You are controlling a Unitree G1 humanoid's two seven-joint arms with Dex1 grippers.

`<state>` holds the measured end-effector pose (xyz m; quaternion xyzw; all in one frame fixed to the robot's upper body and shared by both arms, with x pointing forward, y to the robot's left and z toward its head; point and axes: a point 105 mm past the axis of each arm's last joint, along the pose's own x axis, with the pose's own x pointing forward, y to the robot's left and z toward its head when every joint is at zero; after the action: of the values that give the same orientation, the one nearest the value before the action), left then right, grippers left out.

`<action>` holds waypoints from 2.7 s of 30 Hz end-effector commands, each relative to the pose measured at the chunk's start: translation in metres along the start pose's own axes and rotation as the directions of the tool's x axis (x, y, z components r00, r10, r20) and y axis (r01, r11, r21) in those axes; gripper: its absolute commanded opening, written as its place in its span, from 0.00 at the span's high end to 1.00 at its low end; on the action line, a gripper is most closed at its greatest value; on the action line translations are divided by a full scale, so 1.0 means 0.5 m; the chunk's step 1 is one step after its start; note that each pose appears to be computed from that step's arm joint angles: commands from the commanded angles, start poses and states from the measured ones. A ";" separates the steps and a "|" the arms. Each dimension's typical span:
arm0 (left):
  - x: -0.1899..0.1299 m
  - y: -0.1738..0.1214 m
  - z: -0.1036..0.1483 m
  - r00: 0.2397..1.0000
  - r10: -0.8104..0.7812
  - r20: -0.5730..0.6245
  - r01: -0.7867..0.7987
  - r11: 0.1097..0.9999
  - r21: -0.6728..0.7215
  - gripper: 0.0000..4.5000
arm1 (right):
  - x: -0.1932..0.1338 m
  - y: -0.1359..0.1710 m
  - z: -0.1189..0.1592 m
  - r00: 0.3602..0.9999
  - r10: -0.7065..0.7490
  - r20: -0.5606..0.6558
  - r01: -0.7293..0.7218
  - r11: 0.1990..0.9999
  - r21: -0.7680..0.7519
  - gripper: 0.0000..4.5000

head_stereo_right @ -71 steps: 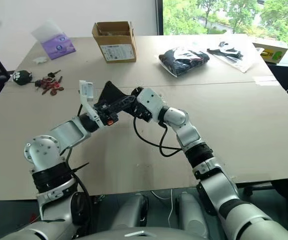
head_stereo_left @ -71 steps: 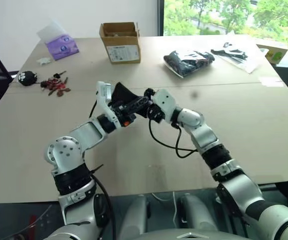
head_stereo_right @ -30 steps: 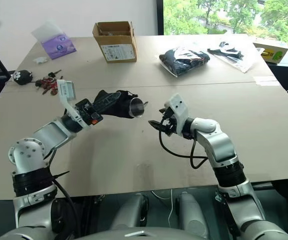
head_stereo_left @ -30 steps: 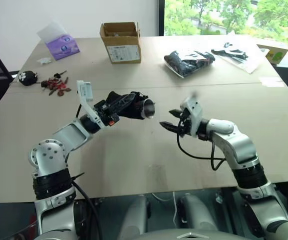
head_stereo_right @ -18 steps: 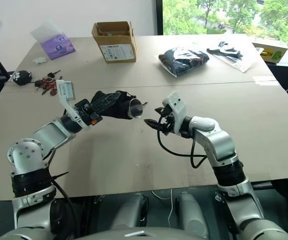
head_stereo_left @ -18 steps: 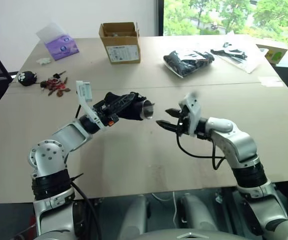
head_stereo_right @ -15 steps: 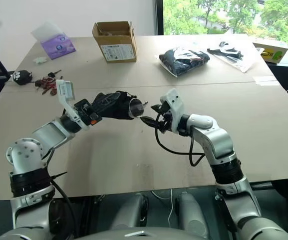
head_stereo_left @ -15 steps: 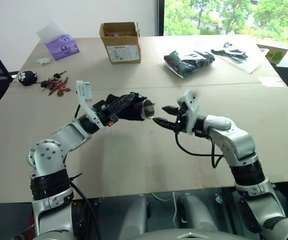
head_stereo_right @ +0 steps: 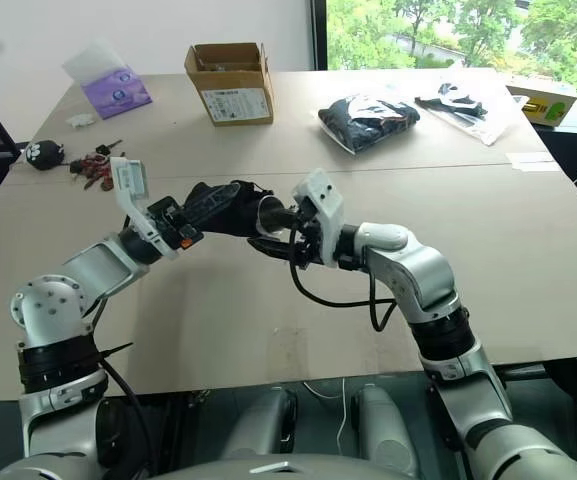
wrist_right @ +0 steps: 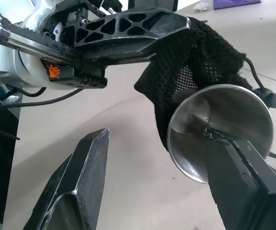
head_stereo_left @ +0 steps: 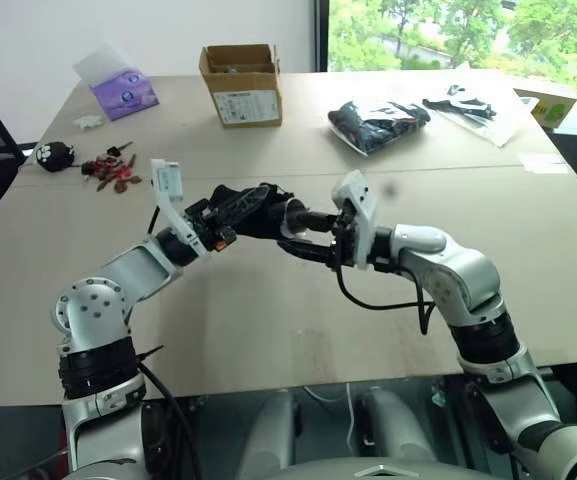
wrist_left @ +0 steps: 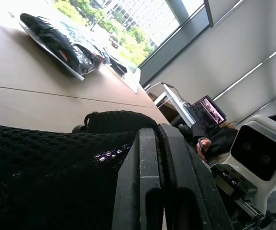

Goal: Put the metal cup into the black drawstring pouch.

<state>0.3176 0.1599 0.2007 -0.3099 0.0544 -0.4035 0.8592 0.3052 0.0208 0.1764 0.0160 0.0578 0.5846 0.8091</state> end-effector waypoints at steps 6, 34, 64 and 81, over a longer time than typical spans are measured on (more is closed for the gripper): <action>0.005 -0.039 0.012 0.998 -0.058 0.024 0.057 0.998 0.040 1.00 | 0.025 0.005 0.017 1.000 0.013 0.016 -0.012 0.998 -0.057 0.87; 0.016 -0.072 -0.059 0.989 -0.063 -0.136 0.063 0.998 -0.003 1.00 | 0.111 0.002 -0.010 0.984 0.098 -0.147 -0.177 0.534 -0.827 1.00; -0.043 0.032 -0.019 0.999 0.031 -0.043 -0.028 0.998 0.063 1.00 | -0.070 -0.012 0.079 1.000 0.006 0.000 -0.005 0.817 -0.576 0.09; -0.065 0.027 0.019 0.994 0.043 -0.100 -0.030 0.991 0.132 1.00 | 0.008 -0.089 -0.076 0.978 -0.207 0.005 0.200 0.939 -0.279 0.01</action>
<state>0.3109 0.1908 0.1813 -0.2481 0.0988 -0.4019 0.8759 0.3399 0.0099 0.1148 -0.1399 0.0139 0.5052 0.8515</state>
